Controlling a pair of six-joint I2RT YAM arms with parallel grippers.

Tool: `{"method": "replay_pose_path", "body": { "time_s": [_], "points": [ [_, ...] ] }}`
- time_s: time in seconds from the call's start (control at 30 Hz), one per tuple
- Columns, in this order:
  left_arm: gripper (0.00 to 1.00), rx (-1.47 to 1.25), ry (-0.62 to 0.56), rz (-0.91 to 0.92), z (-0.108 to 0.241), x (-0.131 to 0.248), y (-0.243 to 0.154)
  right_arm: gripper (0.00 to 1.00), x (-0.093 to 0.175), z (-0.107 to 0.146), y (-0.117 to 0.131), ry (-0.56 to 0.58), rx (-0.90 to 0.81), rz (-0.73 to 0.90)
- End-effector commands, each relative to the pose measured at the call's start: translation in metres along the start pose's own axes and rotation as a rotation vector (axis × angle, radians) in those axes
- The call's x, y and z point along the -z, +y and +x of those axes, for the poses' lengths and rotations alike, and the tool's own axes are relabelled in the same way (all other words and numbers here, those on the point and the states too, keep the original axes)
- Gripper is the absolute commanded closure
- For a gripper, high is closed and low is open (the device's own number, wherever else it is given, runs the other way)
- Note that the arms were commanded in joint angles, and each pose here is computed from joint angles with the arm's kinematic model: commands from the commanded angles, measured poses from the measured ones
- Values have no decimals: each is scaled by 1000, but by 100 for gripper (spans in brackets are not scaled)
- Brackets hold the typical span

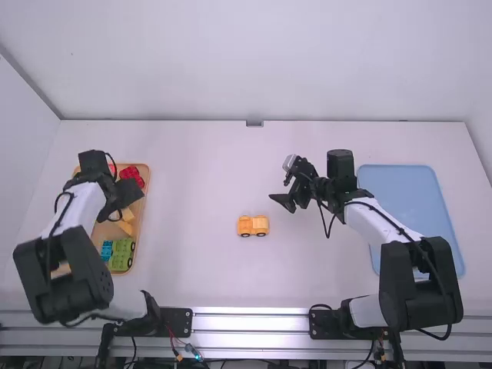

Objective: Assemble lego blocks to make yellow taxi

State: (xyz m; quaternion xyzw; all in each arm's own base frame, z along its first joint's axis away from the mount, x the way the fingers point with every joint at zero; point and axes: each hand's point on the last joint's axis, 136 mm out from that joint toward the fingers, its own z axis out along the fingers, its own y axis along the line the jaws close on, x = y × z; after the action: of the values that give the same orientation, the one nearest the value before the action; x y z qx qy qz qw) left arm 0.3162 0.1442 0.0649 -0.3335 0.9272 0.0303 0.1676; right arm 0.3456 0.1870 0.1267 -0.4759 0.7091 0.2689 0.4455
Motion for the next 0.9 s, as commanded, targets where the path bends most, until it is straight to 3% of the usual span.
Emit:
{"method": "replay_pose_path", "body": {
  "time_s": [0.0, 0.07, 0.17, 0.2, 0.3, 0.87],
  "points": [
    [12, -5, 73, -24, -1, -15, -1, 1, -1, -4, 1, -8, 2, -6],
    [17, -12, 105, -31, -1, -21, -2, 1, -1, -4, 1, -8, 2, -7],
    [38, 9, 180, -56, 3, -37, 0, 1, 0, -4, 0, -8, 0, -2],
    [38, 9, 180, -56, 3, -37, 0, 1, 0, -4, 0, -8, 0, -2],
    [51, 22, 197, -65, 6, -44, 2, 1, 1, -4, -1, -9, 2, 1],
    [47, 54, 193, -148, 21, -55, 18, 1, 1, -4, -1, -9, 1, 0]
  ]
}}
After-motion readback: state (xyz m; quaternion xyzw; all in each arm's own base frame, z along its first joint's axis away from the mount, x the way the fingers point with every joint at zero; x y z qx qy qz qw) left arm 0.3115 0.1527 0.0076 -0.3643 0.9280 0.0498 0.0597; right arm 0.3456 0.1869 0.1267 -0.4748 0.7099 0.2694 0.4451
